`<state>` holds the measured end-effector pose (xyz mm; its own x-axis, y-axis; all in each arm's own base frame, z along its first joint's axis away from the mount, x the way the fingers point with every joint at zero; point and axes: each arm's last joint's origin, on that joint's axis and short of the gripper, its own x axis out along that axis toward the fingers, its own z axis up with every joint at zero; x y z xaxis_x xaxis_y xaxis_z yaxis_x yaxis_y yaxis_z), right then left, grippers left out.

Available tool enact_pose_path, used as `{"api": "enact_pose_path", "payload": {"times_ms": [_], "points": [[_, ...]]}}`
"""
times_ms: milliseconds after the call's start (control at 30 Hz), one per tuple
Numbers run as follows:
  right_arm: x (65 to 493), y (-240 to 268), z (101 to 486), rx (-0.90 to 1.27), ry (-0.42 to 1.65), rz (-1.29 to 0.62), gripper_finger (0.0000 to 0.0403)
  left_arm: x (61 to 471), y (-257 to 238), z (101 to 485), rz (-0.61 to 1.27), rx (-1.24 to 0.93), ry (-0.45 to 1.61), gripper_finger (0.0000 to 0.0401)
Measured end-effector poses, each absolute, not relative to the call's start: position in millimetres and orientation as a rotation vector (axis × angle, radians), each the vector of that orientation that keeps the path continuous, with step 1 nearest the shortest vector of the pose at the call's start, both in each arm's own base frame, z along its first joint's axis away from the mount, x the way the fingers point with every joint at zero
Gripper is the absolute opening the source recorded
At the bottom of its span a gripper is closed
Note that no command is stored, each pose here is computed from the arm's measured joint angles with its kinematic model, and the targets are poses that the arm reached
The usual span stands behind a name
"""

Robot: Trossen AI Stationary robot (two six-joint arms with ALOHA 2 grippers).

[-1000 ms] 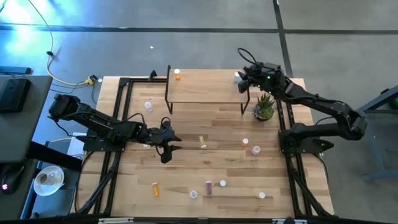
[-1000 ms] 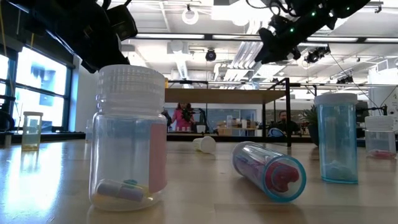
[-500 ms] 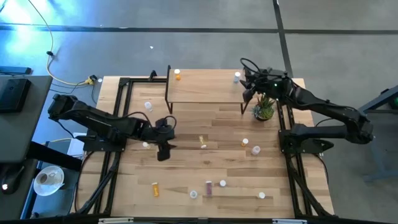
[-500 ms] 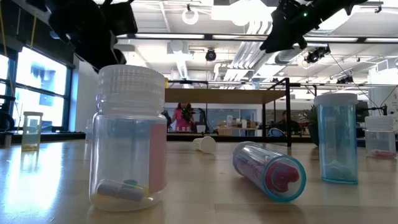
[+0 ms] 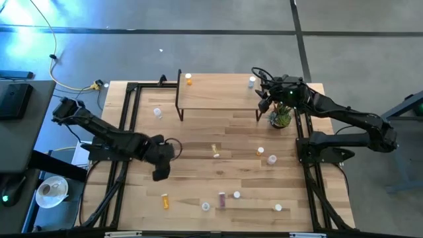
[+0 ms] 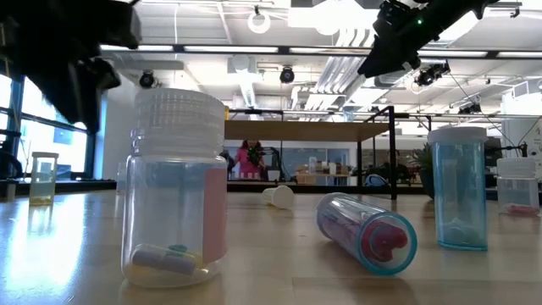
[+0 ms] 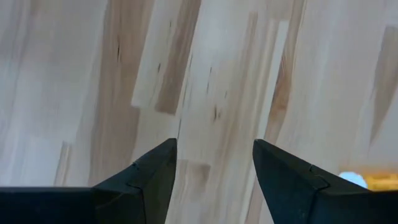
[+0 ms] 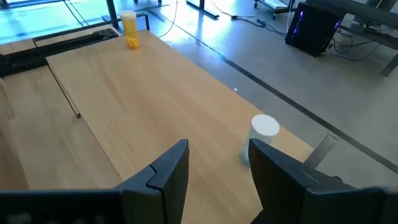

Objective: Pick and place medicine bottles onto shelf by color
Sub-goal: Put the top left yellow pill bottle on the shelf

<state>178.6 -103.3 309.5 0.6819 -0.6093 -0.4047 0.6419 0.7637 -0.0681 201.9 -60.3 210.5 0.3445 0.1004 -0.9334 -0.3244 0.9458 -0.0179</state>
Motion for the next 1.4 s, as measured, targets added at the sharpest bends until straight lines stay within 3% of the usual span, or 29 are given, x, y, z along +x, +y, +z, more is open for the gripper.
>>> {"api": "enact_pose_path", "payload": {"times_ms": [433,833,1400], "points": [[178,-103,309,0.086,0.428,-0.704,0.0158,157,-84,212,0.538,-0.157,1.262,0.0200],[179,-103,308,0.088,0.442,-0.703,0.0158,133,-93,202,0.641,-0.234,1.161,0.0200],[178,-103,306,0.090,0.455,-0.702,0.0158,140,-82,190,0.792,-0.448,1.095,0.0205]]}}
